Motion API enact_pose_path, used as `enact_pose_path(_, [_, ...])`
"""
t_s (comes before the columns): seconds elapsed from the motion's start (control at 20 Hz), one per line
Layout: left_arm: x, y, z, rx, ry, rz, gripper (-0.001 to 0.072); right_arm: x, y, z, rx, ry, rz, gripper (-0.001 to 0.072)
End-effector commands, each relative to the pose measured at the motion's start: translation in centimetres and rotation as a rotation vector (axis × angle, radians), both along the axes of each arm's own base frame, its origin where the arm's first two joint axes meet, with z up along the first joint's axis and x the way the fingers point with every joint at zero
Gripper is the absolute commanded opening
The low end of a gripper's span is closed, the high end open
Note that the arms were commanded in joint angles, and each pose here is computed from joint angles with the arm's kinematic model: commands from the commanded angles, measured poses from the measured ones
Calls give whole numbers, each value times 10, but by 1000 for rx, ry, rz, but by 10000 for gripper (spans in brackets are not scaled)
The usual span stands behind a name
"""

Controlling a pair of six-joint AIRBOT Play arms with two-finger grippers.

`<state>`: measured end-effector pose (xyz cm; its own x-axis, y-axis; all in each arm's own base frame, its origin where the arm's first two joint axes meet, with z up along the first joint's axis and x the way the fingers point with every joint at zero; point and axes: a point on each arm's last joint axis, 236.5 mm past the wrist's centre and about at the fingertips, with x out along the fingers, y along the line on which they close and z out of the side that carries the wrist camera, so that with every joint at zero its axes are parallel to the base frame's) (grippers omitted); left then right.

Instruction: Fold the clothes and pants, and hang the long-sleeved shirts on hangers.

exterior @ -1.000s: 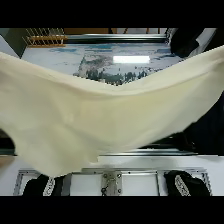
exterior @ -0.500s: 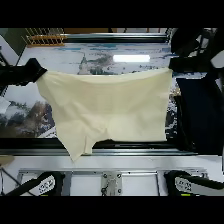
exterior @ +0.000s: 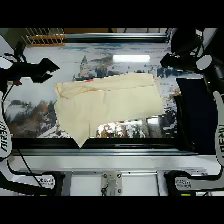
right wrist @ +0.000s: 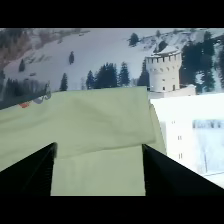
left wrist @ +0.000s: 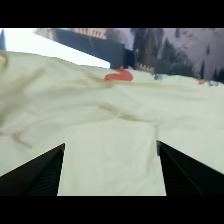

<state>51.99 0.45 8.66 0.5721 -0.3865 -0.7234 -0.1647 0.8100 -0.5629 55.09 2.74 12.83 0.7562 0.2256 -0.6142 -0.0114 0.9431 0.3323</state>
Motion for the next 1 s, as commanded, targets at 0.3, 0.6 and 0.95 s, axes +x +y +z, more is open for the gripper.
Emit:
enact_pose_path(0.3, [-206,28,-160,137,473,43,621,-137,41,-37,-12,228,172,497])
enact_pose_path(0.6, [-222,-8,-203,-62,471,191,621,-156,62,-49,46,260,203,494])
enact_pose_path(0.95, [-200,-31,-203,-22,386,160,620,-155,64,-47,60,256,202,494])
